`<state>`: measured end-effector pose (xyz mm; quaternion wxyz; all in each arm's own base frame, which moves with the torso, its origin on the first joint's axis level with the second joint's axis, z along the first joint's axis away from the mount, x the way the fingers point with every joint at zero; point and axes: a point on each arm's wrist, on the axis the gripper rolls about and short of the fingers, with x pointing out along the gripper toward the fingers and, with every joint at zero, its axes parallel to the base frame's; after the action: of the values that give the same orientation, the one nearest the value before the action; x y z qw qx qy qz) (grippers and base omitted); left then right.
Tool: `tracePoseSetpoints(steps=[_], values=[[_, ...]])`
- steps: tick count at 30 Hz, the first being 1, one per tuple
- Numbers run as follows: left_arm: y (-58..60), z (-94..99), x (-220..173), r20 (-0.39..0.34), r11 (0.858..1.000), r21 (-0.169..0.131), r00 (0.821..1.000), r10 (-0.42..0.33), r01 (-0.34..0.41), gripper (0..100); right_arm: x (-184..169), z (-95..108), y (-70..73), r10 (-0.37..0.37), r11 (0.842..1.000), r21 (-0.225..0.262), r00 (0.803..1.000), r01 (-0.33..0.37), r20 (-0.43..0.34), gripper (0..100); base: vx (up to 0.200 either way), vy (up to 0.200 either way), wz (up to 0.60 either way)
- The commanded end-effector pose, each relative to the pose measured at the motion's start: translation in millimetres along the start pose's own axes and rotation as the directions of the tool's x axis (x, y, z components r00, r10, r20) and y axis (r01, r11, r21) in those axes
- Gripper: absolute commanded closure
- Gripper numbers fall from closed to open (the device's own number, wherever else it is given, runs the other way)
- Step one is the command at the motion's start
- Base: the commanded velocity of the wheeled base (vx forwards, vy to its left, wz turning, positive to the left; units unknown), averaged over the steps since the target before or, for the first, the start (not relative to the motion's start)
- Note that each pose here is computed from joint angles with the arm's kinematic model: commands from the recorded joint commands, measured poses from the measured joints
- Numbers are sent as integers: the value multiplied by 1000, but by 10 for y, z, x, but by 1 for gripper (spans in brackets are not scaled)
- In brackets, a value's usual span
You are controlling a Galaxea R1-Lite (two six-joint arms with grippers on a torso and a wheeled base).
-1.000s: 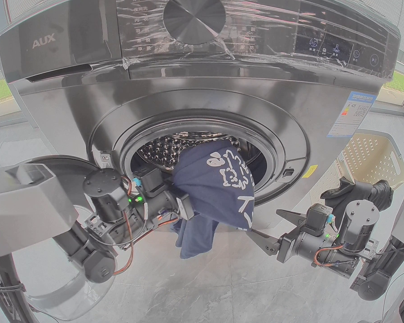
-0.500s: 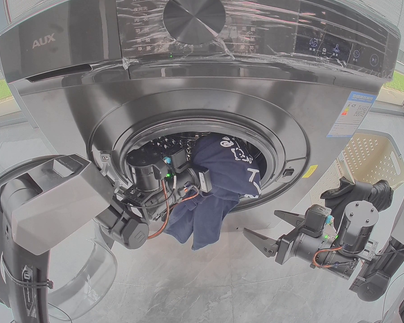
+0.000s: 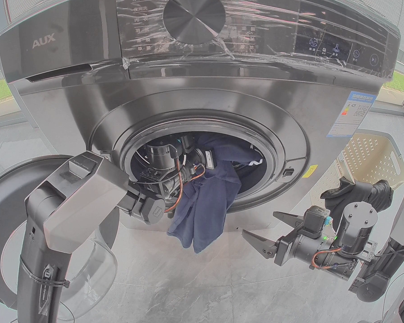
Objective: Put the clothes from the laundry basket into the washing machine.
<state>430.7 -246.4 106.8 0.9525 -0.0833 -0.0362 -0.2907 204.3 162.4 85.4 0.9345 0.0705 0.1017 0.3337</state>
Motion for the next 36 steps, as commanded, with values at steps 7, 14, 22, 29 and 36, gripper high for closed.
tracePoseSetpoints(steps=[7, 14, 22, 29, 36], values=[[233, 74, 236, 39, 993, -2, 992, 117, -117, 100, 9, -5, 3, 2, 1000, -1, 1000, -2, -1, 0, 0, 0, 0], [66, 78, 160, -41, 991, -80, 994, 106, -109, 0, 9, -5, 3, 2, 1000, -1, 1000, -2, -1, 0, 0, 0, 0], [-103, 157, -183, -222, 991, -88, 971, 83, -105, 0, 9, -5, 3, 1, 1000, -1, 1000, -1, -1, 0, 0, 0, 0], [-256, -110, -466, -400, 998, -62, 917, -5, -21, 0, 8, -1, 4, 2, 1000, -1, 1000, -2, 0, 0, 0, 0, 0], [-263, -329, -475, -443, 999, -48, 896, -17, -4, 0, 10, 2, 5, 3, 1000, -1, 1000, -3, 2, 0, 0, 0, 0]])
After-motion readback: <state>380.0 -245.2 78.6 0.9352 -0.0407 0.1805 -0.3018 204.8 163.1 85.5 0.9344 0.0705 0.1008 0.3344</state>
